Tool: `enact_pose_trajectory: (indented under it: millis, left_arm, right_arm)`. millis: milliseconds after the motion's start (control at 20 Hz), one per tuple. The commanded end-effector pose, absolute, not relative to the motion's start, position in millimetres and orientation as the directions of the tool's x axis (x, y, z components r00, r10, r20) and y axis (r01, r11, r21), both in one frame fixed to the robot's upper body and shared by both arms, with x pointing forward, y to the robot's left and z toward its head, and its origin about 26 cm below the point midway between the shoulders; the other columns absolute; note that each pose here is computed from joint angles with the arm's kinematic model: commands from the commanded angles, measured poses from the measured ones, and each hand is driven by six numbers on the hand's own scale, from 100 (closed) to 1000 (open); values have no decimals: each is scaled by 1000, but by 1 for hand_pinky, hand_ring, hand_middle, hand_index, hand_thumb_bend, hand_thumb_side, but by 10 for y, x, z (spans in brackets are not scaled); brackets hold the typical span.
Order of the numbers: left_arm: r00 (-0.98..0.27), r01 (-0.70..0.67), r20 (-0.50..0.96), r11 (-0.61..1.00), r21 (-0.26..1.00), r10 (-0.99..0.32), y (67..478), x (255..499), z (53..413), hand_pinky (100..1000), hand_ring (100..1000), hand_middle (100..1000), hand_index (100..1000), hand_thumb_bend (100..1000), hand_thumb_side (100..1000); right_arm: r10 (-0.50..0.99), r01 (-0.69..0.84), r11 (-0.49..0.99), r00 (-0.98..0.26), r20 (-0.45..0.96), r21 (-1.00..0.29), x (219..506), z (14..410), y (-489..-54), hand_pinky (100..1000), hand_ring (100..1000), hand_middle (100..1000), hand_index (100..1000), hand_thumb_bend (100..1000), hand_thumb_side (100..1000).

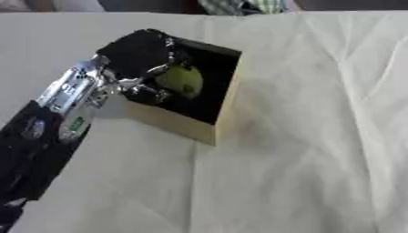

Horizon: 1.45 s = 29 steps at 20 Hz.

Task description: Pick up objects on the table and place them in the box.

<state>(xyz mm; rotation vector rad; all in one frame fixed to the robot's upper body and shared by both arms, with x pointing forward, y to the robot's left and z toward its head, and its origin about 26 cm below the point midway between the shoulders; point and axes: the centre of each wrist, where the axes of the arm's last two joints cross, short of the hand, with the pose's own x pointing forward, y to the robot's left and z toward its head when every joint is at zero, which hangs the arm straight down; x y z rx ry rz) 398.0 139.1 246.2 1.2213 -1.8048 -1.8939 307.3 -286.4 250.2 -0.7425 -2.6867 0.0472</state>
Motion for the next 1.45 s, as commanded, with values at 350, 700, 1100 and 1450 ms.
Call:
enact_pose_trajectory:
  millis: [350, 700, 1100, 1450]
  left_arm:
    - [-546, -426, -376, -139, 894, -748, 1514, 3937, 2625, 918, 906, 878, 961, 734, 501]
    - [-521, -611, -257, 145, 778, -814, 1689, 3779, 2993, 857, 849, 798, 907, 708, 525]
    - [-742, -547, 123, 700, 460, -660, 1992, 3474, 3374, 740, 736, 667, 843, 657, 503]
    - [-846, -442, 266, 887, 134, -462, 2389, 3165, 3481, 725, 729, 664, 870, 663, 511]
  right_arm:
    - [512, 500, 858, -808, 291, -122, 3031, 2587, -2872, 810, 697, 691, 765, 100, 574]
    - [512, 500, 858, -810, 288, -118, 3031, 2595, -2873, 809, 697, 690, 765, 100, 570]
    - [511, 502, 858, -812, 283, -109, 3034, 2613, -2871, 808, 696, 691, 766, 100, 564]
    - [516, 504, 856, -812, 272, -116, 3031, 2635, -2881, 807, 696, 692, 766, 100, 557]
